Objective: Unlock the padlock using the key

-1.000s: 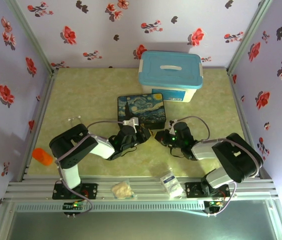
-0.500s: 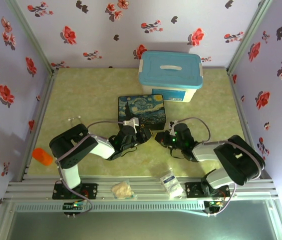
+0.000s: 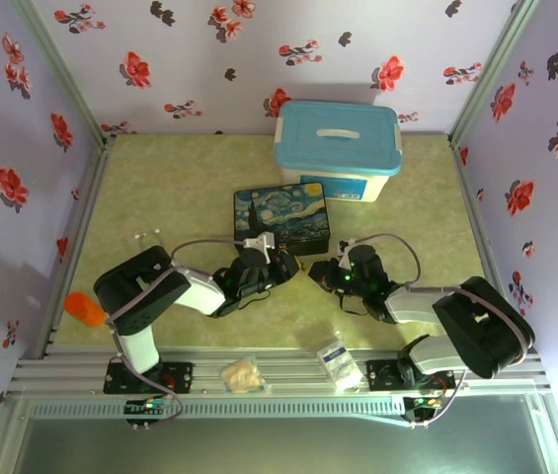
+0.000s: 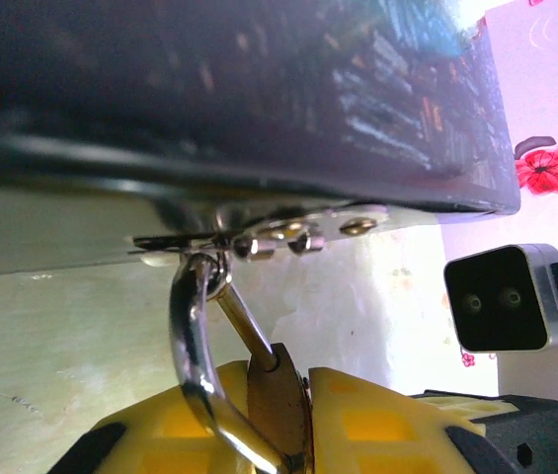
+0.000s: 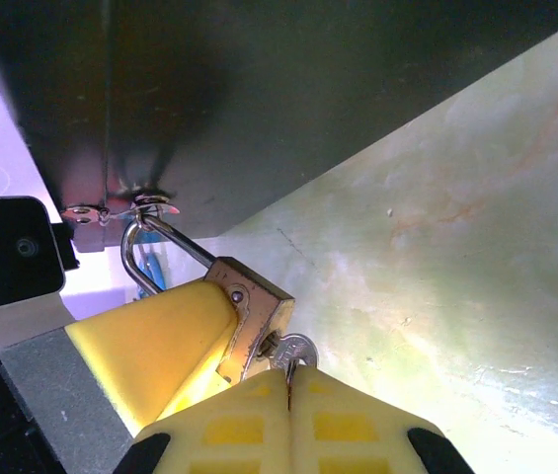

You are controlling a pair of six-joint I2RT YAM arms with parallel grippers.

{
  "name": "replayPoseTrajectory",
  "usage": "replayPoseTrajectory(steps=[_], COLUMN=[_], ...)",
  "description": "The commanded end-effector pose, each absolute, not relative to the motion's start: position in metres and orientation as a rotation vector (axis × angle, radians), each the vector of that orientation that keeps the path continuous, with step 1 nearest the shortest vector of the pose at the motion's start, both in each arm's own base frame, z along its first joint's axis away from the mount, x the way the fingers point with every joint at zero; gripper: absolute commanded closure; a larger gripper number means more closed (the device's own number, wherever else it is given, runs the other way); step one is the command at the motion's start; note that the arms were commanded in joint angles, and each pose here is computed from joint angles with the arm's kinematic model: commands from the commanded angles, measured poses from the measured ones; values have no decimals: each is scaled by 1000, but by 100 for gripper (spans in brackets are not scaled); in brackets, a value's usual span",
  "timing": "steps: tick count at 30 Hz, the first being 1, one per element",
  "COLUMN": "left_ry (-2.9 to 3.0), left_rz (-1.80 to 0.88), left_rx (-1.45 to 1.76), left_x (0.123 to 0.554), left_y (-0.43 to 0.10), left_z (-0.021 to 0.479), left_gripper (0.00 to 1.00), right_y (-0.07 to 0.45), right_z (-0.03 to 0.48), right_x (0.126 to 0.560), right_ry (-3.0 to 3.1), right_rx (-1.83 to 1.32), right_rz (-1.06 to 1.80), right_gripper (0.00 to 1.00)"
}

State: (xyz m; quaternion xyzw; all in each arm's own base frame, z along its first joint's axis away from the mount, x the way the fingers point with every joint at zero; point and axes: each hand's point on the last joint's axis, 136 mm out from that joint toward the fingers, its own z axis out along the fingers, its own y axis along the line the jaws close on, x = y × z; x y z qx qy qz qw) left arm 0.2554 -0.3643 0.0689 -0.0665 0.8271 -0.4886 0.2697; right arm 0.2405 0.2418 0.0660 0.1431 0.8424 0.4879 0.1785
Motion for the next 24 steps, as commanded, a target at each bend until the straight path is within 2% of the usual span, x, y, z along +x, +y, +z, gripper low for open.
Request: replayPoseTrajectory(steps=[1,5,14,21,24], left_ry=[2326,2326,2405,2417,2433], left_rz=[-1349,-1364,-1253,-1241,-1205], left_rx=[-181,-171,-124,-117,-97], left_x=[236,235,231,232,232], left_y=[-366,-369,-364,-367,-365], left_z=[55,58,53,52,53], left_gripper=[94,94,92,92,92], right_y=[259,260,254,252,248], right_z=[111,113,93,78,73], right_x=[252,254,257,247,242], right_ry=[2244,2209,2249,2364,2404], right_rx=[362,409,479,372,309], right_rz=[1562,1624,1549,1338,1212], right_gripper=[100,100,100,100,95])
